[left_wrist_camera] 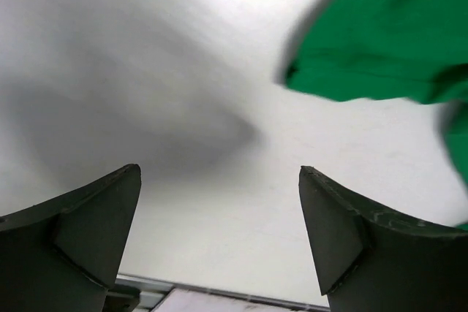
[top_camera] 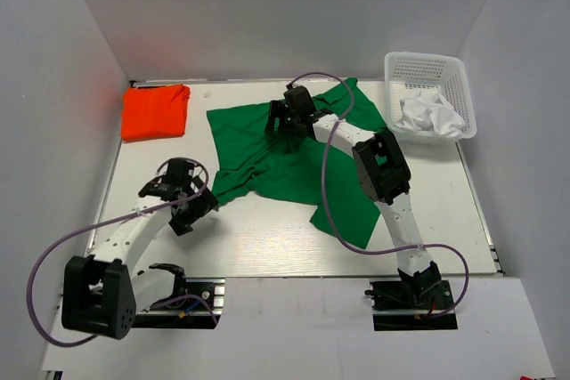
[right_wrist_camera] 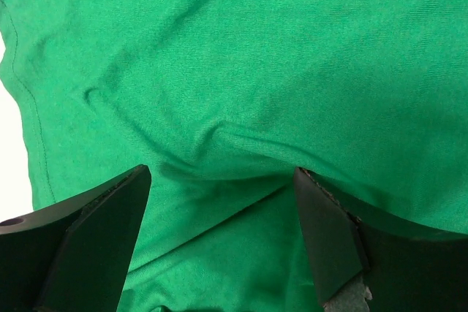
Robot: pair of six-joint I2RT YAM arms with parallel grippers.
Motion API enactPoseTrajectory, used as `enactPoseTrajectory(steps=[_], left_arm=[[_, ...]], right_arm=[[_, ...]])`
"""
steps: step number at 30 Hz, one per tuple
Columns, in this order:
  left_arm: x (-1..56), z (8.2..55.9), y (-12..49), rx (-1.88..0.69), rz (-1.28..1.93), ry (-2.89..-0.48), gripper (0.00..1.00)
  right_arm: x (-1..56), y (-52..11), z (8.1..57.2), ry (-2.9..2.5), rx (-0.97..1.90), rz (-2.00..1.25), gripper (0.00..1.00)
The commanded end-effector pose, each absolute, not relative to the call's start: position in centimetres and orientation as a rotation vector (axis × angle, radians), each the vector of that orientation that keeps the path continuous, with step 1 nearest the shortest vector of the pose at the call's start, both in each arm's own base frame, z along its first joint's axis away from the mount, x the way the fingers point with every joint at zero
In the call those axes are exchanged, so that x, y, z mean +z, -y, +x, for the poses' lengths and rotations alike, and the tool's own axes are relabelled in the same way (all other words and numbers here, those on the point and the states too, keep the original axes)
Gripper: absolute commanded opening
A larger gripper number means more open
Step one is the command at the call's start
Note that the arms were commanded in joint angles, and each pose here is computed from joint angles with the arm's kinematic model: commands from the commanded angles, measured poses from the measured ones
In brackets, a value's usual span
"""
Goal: Fold and stack the t-shirts
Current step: Flatten out the tshirt
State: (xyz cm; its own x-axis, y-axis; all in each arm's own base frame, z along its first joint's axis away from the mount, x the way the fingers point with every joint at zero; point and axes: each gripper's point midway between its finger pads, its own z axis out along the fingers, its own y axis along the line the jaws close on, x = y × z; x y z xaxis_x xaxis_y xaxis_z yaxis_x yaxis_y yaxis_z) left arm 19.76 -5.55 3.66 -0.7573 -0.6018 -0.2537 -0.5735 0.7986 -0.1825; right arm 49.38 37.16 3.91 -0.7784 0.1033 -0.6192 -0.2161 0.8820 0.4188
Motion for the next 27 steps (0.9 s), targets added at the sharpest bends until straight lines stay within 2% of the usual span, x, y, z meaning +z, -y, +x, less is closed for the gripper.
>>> enactPoseTrajectory(steps=[1, 3, 8, 12, 13, 17, 19, 20, 21, 27], left_arm=[[5.3, 21.9, 6.2, -0.244, -0.879, -2.567, 0.98], [6.1, 24.2, 6.8, -0.306, -0.835, -2.499, 0.98], [5.1, 26.8, 7.0, -0.270, -0.812, -2.516, 0.88], [3.3, 27.1, 7.4, -0.253, -0.794, -2.593, 0.76], [3.1, 27.5, 7.4, -0.260, -0.791, -2.584, 0.70], [1.9, 27.7, 8.0, -0.284, -0.790, -2.610, 0.56], [1.4, 27.7, 7.9, -0.275, -0.776, -2.624, 0.35], [1.0, 27.5, 8.0, -0.275, -0.764, -2.645, 0.20], [1.4, 27.8, 8.1, -0.279, -0.763, -2.639, 0.00], [5.1, 28.7, 4.6, -0.040, -0.841, -2.526, 0.00]], right_arm=[[-2.4, -33.5, 45.8, -2.613, 0.458, -0.093, 0.85], [-2.3, -33.6, 45.7, -2.615, 0.468, -0.110, 0.85], [-2.0, -33.3, 45.4, -2.606, 0.461, -0.130, 0.85], [-1.9, -33.2, 45.6, -2.600, 0.456, -0.130, 0.85], [-1.7, -33.2, 45.5, -2.601, 0.459, -0.131, 0.85], [-1.7, -33.1, 45.5, -2.596, 0.459, -0.128, 0.85], [-1.7, -33.0, 45.5, -2.597, 0.457, -0.124, 0.85], [-1.8, -33.2, 45.4, -2.596, 0.456, -0.133, 0.85], [-1.9, -33.2, 45.4, -2.599, 0.458, -0.130, 0.85], [-1.9, -32.8, 45.5, -2.600, 0.446, -0.132, 0.84]])
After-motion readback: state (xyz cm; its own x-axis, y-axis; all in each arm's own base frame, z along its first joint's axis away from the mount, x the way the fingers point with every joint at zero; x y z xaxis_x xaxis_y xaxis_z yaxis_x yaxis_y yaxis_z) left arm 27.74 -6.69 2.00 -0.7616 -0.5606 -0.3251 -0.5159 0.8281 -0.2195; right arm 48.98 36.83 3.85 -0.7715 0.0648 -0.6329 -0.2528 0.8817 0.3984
